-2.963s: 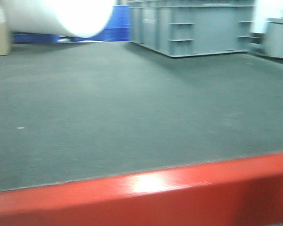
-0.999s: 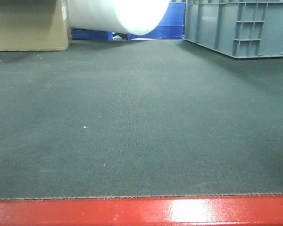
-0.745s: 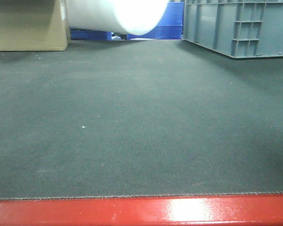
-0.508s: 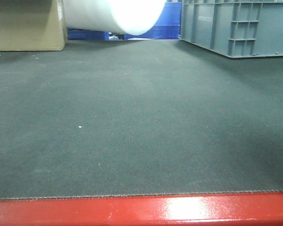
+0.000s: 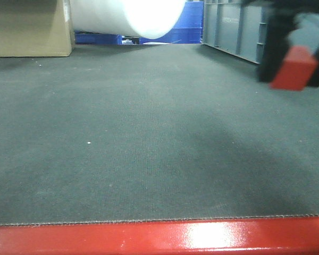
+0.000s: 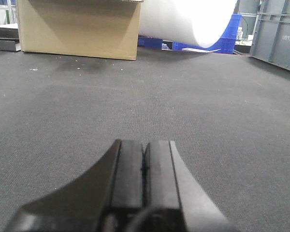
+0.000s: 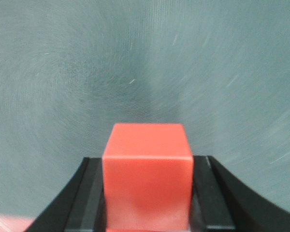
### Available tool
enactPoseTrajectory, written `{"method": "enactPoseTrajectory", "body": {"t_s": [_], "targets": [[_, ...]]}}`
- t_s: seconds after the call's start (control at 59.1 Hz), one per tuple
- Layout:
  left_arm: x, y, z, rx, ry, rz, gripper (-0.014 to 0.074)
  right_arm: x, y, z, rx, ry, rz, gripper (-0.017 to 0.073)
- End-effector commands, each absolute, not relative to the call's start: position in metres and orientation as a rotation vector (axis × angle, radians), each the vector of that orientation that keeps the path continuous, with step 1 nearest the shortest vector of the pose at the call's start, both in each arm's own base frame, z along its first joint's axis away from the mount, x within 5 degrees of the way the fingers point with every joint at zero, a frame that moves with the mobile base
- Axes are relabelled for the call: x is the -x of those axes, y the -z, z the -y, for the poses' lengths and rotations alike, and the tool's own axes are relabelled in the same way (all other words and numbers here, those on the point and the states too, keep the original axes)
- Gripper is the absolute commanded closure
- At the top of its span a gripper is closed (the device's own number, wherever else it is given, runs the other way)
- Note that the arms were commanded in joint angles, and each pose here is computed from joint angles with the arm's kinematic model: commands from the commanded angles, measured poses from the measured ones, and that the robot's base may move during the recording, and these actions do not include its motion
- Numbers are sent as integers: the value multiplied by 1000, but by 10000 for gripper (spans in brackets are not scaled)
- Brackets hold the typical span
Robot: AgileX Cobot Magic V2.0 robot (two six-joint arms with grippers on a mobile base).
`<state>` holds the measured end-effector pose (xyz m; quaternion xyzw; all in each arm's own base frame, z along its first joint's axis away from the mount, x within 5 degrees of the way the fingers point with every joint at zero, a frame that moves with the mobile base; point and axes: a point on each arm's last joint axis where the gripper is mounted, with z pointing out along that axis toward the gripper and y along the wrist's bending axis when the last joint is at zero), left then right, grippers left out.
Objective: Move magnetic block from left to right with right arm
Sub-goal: 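Lower the held red cube onto the carpet with the right gripper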
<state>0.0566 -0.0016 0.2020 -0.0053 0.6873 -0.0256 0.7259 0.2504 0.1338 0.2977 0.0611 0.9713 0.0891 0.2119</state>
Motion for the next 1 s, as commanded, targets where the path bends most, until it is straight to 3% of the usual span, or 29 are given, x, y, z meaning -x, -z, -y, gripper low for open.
{"method": "enactPoseTrajectory", "body": {"t_s": [0.0,0.169,0.389,0.982], "targets": [[-55,-207,2,10,66,-1426,710,-260,-314,-153,-202,-250,-2654,430],[-55,-207,2,10,66,-1426,710,-281,-304,-197,-106,-160,-2741,430],[-55,-207,2,10,66,-1426,710,-297,-285,-248,-6,-161,-2778,430],[-55,-207,2,10,66,-1426,710,-298,-238,-265,-54,-146,-2967,430]]}}
